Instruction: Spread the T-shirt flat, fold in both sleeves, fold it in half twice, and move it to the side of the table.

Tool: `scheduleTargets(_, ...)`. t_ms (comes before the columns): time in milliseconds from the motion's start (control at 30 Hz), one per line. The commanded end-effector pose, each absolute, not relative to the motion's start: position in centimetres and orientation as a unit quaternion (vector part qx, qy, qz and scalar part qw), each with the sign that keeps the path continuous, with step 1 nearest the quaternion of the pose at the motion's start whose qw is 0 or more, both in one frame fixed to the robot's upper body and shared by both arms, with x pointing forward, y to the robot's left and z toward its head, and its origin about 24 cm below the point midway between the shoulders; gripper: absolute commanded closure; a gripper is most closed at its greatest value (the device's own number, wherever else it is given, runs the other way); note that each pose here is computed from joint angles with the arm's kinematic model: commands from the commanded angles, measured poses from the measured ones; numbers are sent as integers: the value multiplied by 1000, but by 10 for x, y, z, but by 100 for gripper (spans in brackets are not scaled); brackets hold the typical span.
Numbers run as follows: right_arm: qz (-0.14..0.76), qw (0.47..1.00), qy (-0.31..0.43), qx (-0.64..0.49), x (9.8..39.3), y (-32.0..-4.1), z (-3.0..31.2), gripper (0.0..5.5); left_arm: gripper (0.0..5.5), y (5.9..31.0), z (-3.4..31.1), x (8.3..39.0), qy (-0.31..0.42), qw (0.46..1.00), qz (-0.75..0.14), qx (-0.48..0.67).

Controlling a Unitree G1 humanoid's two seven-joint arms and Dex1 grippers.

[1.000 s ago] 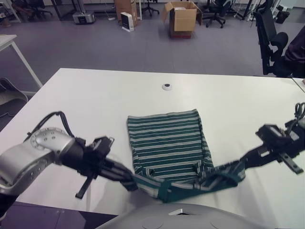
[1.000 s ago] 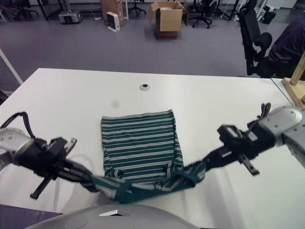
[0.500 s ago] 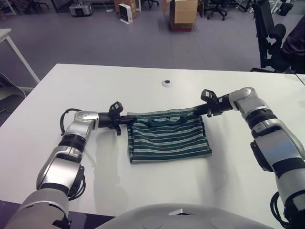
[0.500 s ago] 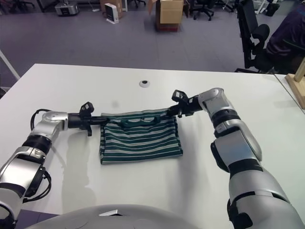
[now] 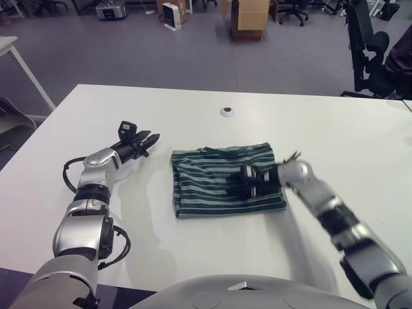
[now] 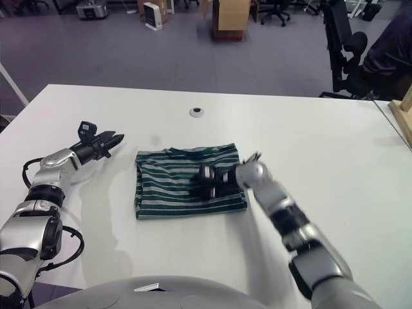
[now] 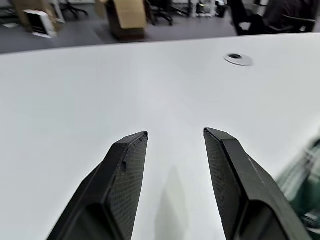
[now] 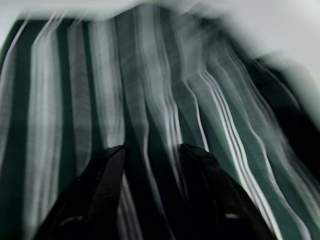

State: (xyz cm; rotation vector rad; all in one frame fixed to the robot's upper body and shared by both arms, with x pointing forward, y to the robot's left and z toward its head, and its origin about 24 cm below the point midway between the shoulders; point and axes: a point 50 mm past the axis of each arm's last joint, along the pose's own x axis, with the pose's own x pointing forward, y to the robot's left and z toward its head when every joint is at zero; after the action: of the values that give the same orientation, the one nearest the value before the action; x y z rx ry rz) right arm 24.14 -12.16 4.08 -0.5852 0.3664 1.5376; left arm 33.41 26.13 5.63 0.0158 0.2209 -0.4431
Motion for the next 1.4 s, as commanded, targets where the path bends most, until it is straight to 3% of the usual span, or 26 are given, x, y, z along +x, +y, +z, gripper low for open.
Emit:
scheduleTargets(33,586,625,294,-424,252,-207,32,343,344,255,55,323,104,968,-223,41)
scheduleTargets(100,446,664,281,-530,304,-238,51,343,344,245,53,317,104,964,-235,69)
scheduleTargets(167,363,684,238,-586,338,-237,61,343,344,229,54,317,97,958,-256,89)
scheduleTargets(267,382,788,145,-461,359,-196,85,343,344,209,63,316,83,944,-297,120)
scheduleTargets(333,384,836,111,-377,366,-193,103,343,344,208,67,312,81,940,-306,125)
scheduleTargets(400,357,857,129,-349,370,-198,99,343,344,210,67,309,85,940,-306,126)
scheduleTargets(467,385,836,188,-342,360,-187,63,343,344,209,67,309,90,939,-306,130)
scheduleTargets(533,466,780,231,-348,337,-170,32,343,344,208,67,309,90,938,-307,132)
scheduleTargets(633,601,715,195,-299,293,-121,14,343,344,208,67,308,91,938,-304,141)
scheduleTargets(700,647,687,163,-288,270,-109,17,343,344,204,68,302,93,927,-329,152)
scheduleTargets(767,667,674,140,-285,258,-115,29,343,326,198,69,287,102,898,-386,182)
scheduleTargets(900,627,724,104,-268,269,-163,86,316,245,200,93,236,129,792,-541,251)
scheduleTargets(1000,668,678,125,-279,232,-186,105,271,204,201,105,194,188,665,-653,309)
scheduleTargets(1033,680,667,131,-275,221,-188,106,251,186,197,106,187,191,646,-669,316)
scheduleTargets(1200,694,642,182,-270,186,-204,94,234,163,177,79,181,162,622,-667,377)
scheduleTargets(1400,693,632,185,-293,164,-197,59,234,163,158,53,185,122,629,-662,388)
